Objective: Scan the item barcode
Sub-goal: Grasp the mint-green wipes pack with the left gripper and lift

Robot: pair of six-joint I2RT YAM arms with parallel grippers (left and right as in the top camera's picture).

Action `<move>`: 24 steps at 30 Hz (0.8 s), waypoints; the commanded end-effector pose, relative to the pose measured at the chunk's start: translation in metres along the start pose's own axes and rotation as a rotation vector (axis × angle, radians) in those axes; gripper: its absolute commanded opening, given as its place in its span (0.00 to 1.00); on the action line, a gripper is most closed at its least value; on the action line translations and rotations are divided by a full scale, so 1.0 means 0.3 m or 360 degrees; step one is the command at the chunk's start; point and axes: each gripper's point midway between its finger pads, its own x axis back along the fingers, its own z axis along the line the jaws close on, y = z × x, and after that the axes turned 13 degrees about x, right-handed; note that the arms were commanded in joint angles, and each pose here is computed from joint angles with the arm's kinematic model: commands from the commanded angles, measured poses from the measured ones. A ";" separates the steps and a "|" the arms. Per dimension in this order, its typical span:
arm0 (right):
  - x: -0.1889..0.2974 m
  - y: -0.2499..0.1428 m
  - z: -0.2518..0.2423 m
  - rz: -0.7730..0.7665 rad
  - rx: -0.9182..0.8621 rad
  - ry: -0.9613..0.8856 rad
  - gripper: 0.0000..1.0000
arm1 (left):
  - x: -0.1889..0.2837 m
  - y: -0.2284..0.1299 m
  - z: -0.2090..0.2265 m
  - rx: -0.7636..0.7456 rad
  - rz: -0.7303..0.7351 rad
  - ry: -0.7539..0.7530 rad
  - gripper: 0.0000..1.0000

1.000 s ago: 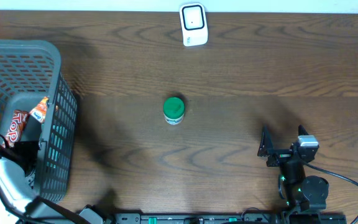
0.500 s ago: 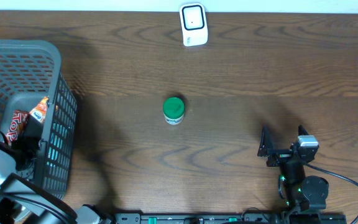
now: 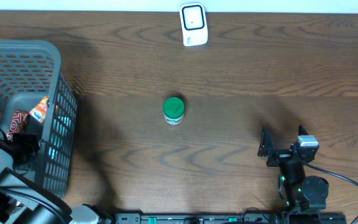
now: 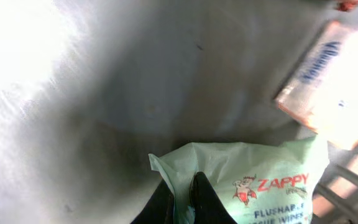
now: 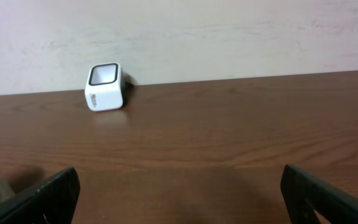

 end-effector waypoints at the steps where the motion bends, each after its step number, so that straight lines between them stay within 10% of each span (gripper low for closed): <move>1: 0.000 -0.005 0.005 0.0007 -0.0015 0.0008 0.99 | 0.151 0.011 -0.187 -0.0049 -0.0071 -0.0268 0.07; 13: 0.000 -0.004 0.005 0.0007 -0.0015 0.0008 0.99 | 0.612 -0.077 -0.426 -0.0196 -0.0414 -0.0814 0.07; 24: 0.000 -0.004 0.005 0.0007 -0.0015 0.0008 0.99 | 0.826 -0.387 -0.528 -0.0556 -0.0165 -0.1272 0.07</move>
